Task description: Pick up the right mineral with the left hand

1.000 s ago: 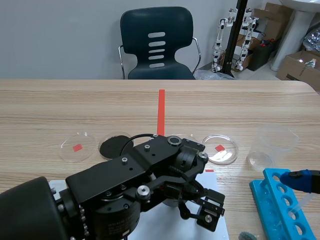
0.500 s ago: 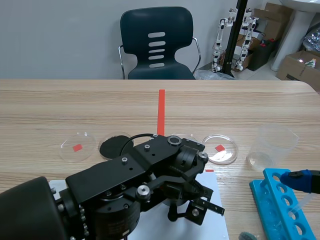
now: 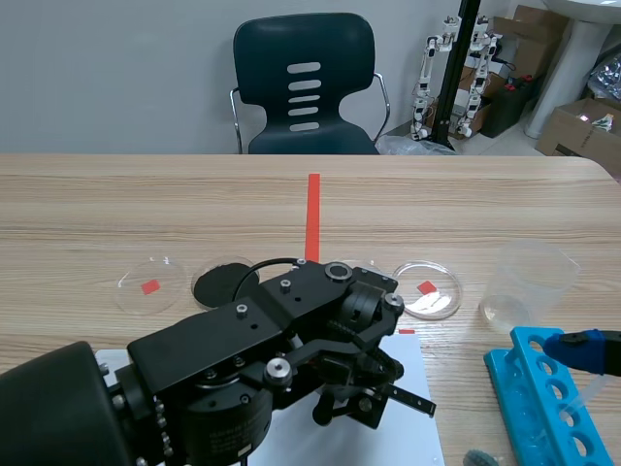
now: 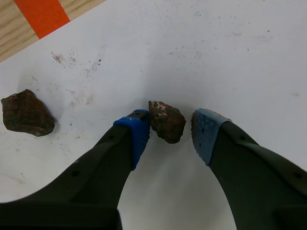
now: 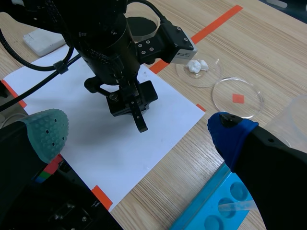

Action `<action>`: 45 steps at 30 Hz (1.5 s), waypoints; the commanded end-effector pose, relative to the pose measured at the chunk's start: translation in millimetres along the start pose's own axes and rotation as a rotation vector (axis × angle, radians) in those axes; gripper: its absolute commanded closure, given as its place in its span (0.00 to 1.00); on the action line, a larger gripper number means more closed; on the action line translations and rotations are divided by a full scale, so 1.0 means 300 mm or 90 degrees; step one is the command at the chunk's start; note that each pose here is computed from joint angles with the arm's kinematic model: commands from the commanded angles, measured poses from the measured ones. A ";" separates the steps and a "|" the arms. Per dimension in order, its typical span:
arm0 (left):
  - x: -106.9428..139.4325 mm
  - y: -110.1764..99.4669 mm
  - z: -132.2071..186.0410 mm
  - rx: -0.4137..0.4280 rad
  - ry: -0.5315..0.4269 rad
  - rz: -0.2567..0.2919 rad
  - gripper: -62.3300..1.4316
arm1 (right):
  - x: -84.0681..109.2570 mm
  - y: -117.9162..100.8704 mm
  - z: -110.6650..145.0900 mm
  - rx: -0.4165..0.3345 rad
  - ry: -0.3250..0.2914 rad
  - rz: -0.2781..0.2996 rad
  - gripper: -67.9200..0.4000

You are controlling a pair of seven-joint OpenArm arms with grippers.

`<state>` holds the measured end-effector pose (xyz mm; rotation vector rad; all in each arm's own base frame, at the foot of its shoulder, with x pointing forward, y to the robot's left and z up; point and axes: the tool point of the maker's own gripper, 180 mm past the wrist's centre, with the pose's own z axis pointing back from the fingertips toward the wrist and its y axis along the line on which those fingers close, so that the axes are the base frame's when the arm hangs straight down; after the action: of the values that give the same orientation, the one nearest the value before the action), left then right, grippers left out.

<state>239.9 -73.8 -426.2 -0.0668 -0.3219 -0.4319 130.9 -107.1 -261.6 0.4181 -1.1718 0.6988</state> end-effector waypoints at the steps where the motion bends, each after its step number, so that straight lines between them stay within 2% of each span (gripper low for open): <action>1: 0.039 -0.024 0.019 -0.010 -0.019 0.005 0.67 | 0.023 -0.006 -0.003 -0.003 -0.018 -0.001 0.11; 8: 0.040 -0.027 0.020 -0.011 -0.019 0.005 0.78 | 0.023 -0.006 -0.003 -0.003 -0.018 -0.001 0.11; 15: 0.037 -0.021 0.019 -0.008 -0.018 0.004 0.77 | 0.023 -0.006 -0.003 -0.003 -0.018 -0.001 0.11; 19: 0.034 0.013 0.024 0.002 -0.025 0.002 0.77 | 0.023 -0.006 -0.003 -0.003 -0.018 -0.001 0.11; 23: 0.037 0.069 0.062 0.002 -0.052 0.019 0.77 | 0.023 -0.006 -0.003 -0.003 -0.018 -0.001 0.11; 26: 0.041 0.116 0.108 -0.001 -0.090 0.037 0.77 | 0.023 -0.006 -0.003 -0.003 -0.018 -0.001 0.11; 30: 0.053 0.193 0.183 0.006 -0.182 0.059 0.77 | 0.023 -0.006 -0.003 -0.003 -0.018 -0.001 0.11; 36: 0.038 0.333 0.297 0.042 -0.292 0.087 0.77 | 0.023 -0.006 -0.003 -0.003 -0.018 -0.001 0.11; 38: 0.025 0.371 0.327 0.049 -0.312 0.079 0.77 | 0.023 -0.006 -0.003 -0.003 -0.018 -0.001 0.11; 43: 0.002 0.426 0.404 0.039 -0.370 0.030 0.77 | 0.023 -0.006 -0.003 -0.003 -0.018 -0.001 0.11; 45: -0.011 0.453 0.437 0.042 -0.398 0.022 0.77 | 0.023 -0.006 -0.003 -0.003 -0.018 -0.001 0.11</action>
<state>256.9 69.1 -307.0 -0.1356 -0.9267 -0.3621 130.9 -107.1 -261.6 0.4181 -1.1718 0.6988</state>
